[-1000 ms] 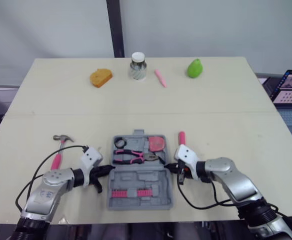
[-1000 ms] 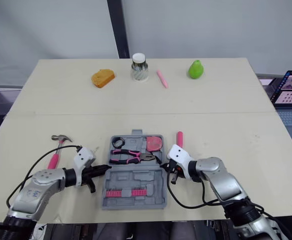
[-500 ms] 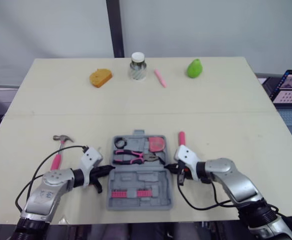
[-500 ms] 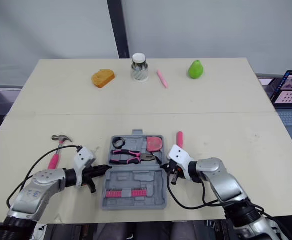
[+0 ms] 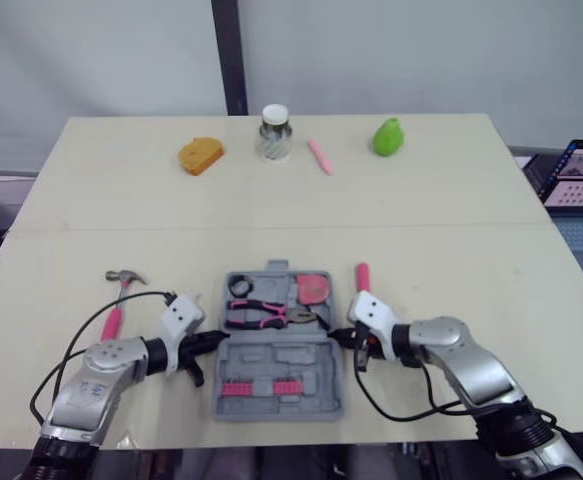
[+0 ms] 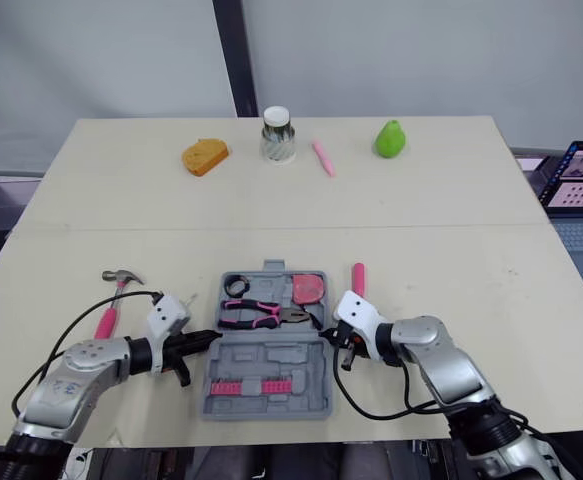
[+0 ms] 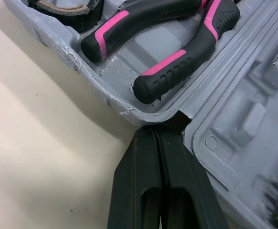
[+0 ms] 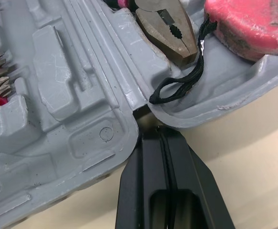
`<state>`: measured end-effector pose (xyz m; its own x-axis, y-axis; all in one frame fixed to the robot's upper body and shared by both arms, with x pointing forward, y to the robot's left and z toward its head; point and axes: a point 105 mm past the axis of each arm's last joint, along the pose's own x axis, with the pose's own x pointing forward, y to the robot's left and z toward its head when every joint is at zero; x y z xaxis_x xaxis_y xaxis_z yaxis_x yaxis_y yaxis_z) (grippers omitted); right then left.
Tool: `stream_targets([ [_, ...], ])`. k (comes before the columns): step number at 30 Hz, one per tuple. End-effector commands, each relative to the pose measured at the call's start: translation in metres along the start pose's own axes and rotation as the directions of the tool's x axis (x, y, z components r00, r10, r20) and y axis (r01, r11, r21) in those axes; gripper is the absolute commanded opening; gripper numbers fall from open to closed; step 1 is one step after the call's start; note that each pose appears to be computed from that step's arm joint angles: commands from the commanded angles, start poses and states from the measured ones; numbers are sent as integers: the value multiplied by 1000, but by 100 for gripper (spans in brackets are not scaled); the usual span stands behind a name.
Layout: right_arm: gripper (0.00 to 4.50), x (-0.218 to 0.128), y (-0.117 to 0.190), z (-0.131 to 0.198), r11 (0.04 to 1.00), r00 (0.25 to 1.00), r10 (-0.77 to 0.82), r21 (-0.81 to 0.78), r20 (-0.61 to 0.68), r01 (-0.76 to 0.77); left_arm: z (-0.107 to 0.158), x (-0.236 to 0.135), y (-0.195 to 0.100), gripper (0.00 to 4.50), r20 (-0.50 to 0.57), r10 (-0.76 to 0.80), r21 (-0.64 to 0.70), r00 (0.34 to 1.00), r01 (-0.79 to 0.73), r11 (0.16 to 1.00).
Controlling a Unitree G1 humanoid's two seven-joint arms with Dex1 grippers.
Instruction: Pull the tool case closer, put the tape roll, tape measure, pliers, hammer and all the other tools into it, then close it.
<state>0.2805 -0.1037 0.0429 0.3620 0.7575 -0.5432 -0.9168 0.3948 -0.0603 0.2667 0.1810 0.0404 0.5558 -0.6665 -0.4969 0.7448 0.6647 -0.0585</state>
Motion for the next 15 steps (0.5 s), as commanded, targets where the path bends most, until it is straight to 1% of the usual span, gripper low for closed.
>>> stream_targets([
  [1,0,-9,0,-3,1000,1000,12,6,11,-12,6,-12,7,6,19,29,12,999,-29,999],
  [7,0,-14,-5,0,1000,999,1,24,45,-2,5,-16,10,6,17,29,10,999,-29,1000],
  [12,0,-26,-12,16,999,994,-18,41,112,14,19,-24,5,6,66,-6,-12,998,7,1000],
  [15,0,-58,-21,33,997,977,-50,68,208,37,30,-53,15,6,72,40,-8,997,-39,999],
])
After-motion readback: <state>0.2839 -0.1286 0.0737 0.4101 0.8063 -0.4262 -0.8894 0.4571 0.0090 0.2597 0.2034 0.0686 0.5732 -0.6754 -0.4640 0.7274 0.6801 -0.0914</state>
